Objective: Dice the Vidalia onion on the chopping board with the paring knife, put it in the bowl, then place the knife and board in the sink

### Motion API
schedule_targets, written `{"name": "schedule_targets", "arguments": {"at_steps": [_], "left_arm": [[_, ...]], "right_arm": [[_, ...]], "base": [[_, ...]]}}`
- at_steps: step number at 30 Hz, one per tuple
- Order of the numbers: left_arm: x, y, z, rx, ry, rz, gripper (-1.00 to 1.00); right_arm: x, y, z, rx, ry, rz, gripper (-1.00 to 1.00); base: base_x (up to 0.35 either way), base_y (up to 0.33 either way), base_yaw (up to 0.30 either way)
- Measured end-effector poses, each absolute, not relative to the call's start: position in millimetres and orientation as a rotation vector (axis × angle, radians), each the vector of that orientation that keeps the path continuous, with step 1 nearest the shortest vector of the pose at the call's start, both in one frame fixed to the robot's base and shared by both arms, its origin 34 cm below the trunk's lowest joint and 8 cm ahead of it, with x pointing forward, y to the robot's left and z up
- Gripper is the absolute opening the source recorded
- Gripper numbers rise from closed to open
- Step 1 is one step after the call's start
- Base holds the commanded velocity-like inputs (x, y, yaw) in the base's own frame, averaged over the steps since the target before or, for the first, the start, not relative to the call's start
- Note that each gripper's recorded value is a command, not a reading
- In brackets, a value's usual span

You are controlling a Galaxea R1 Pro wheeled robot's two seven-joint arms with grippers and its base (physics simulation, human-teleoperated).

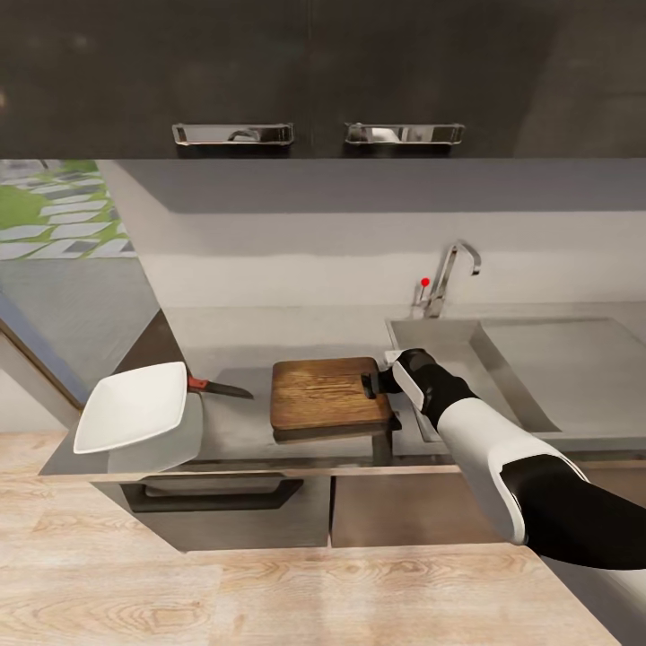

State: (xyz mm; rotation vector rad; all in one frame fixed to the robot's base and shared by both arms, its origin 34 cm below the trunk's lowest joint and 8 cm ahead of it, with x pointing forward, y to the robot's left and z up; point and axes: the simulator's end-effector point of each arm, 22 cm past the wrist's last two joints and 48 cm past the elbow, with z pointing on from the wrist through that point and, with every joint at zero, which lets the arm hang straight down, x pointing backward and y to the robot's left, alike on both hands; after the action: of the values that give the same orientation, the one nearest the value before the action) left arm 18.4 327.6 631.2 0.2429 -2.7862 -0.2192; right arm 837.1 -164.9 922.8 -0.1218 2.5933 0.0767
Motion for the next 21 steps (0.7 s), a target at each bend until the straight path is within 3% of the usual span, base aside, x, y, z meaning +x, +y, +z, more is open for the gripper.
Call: {"name": "schedule_targets", "arguments": {"at_steps": [21], "left_arm": [[17.8, 327.6, 631.4, 0.243, -2.785, -0.219, 1.0]], "right_arm": [[836.1, -164.8, 920.2, -0.122, 2.597, 0.078, -1.0]], "base": [[0.0, 0.0, 0.0]]}}
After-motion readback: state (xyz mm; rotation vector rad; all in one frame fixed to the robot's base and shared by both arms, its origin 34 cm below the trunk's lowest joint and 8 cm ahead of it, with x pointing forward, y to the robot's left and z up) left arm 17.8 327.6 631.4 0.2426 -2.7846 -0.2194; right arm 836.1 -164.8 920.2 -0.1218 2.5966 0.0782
